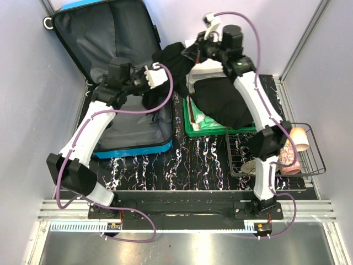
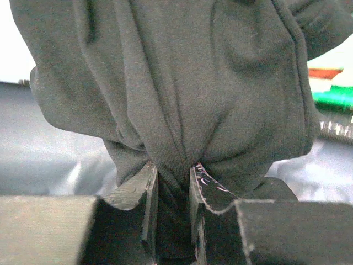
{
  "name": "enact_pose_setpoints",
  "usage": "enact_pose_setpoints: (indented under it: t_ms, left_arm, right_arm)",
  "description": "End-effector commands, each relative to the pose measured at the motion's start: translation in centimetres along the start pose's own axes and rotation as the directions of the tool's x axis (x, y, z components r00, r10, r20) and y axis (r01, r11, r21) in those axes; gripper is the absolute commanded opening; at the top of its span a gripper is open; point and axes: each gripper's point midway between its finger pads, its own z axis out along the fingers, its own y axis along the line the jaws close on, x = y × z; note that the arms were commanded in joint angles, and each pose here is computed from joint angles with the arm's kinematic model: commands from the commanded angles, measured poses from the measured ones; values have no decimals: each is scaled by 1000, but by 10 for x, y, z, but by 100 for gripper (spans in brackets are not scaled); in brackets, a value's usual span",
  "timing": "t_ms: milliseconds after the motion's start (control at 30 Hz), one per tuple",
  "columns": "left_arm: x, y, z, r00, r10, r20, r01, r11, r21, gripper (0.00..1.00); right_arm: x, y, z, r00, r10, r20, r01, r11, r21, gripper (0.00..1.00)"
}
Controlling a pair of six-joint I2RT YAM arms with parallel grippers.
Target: Open, take out, and arrange the luggage
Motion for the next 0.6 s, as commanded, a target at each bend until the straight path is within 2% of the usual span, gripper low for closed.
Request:
enact_pose_setpoints:
  t_ms: [0,133,167,200,267,333,367,433,567]
  left_arm:
    - [-80,19,19,975,-34,218,47,997,-53,0]
    - [-137,11,46,939,-17,345,29,999,-31,0]
    - [-153,-1,57,929,-16,371,18,1000,-1,0]
    - [-153,-11,75,928,-28,372,18,999,31,0]
    - [-177,-22,87,912,-23,410,-1,998,58,0]
    - [-176,-40,112,914,-34,404,-9,995,104,0]
    - [-180,-53,120,912,-24,409,-30,992,125,0]
    - [-167,-76,143,926,-22,376,-44,985,166,0]
    - [-145,-121,175,948,-19,319,-63,967,246,1]
  right_arm:
    - [-84,-34,-94,980,-131,147,97,971,218,0]
    - [-89,-55,-142,980,-150,130,101,941,322,0]
    - [-79,-66,-150,984,-143,104,99,932,349,0]
    - [-83,-65,-164,982,-152,109,101,923,370,0]
    - [-60,-92,-187,990,-122,65,82,898,433,0]
    - [-48,-102,-206,993,-111,41,79,877,474,0]
    - [-24,-118,-216,997,-72,2,61,862,503,0]
    - [-6,-136,-236,998,-55,-35,65,828,557,0]
    - [69,-180,-265,989,42,-144,59,772,633,0]
